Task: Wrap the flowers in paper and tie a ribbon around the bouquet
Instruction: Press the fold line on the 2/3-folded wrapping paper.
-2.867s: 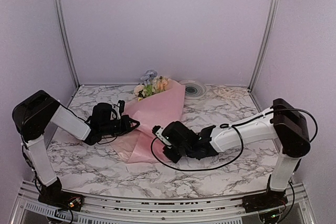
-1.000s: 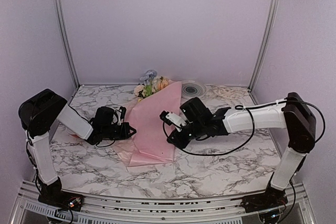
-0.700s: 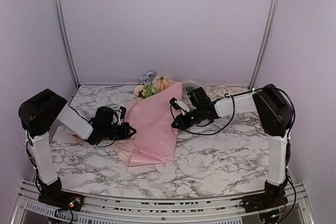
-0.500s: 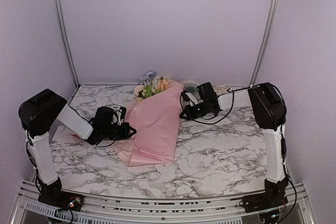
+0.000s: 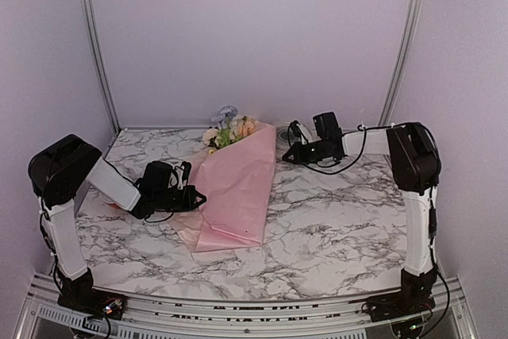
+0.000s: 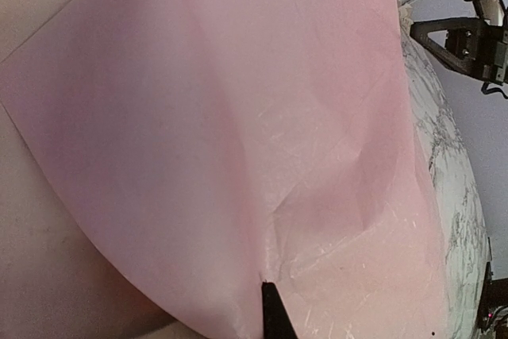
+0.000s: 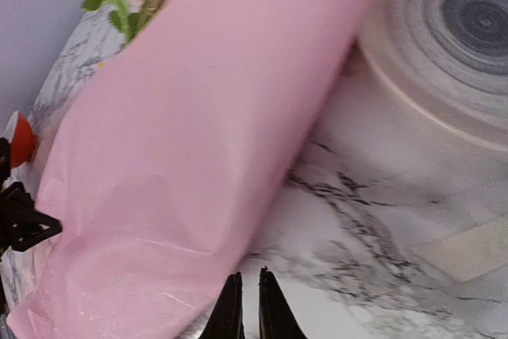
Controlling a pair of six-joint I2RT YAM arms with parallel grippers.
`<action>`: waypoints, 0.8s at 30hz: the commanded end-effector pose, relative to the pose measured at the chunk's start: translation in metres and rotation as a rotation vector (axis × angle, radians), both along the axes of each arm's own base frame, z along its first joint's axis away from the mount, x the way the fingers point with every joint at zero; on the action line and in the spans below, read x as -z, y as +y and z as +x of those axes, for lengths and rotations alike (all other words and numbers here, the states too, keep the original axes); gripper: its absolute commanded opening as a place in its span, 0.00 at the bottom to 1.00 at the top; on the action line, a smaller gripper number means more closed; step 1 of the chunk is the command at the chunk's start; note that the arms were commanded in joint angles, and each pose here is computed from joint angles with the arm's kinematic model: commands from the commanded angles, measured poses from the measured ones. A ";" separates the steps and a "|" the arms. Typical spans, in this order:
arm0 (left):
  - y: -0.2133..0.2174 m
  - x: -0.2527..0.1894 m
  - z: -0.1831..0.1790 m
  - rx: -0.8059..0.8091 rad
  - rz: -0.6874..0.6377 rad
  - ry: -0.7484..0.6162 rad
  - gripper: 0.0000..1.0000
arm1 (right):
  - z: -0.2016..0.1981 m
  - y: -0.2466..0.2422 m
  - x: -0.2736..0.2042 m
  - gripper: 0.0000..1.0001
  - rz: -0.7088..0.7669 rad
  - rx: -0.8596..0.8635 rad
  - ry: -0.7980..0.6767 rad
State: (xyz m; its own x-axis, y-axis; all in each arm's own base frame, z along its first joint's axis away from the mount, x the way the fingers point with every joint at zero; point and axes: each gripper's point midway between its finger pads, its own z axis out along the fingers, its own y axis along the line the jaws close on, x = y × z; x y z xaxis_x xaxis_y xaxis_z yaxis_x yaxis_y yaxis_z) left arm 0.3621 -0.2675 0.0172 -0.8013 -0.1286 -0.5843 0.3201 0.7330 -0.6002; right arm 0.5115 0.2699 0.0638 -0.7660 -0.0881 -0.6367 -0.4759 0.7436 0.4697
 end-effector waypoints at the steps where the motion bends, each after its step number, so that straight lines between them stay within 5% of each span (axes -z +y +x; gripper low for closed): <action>1: 0.003 0.011 -0.005 0.010 0.023 0.045 0.00 | -0.041 0.084 -0.061 0.09 0.233 -0.249 -0.115; 10: 0.003 0.010 -0.005 0.010 0.029 0.045 0.00 | 0.021 0.083 0.008 0.09 0.407 0.014 0.134; 19: 0.001 0.017 -0.004 0.030 0.044 0.059 0.00 | 0.095 0.041 0.020 0.09 0.540 0.265 0.122; 24: 0.001 0.015 -0.001 0.030 0.055 0.050 0.00 | 0.120 0.026 0.039 0.09 0.497 0.397 0.134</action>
State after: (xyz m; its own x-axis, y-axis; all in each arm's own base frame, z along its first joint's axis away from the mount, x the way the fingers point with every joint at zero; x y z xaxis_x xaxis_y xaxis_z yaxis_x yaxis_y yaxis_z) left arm 0.3661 -0.2713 0.0175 -0.8055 -0.1103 -0.5822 0.3310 0.7312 -0.5965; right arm 0.6092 0.3072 0.0469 -0.7867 0.4030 -0.4676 -0.2459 0.4903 0.8362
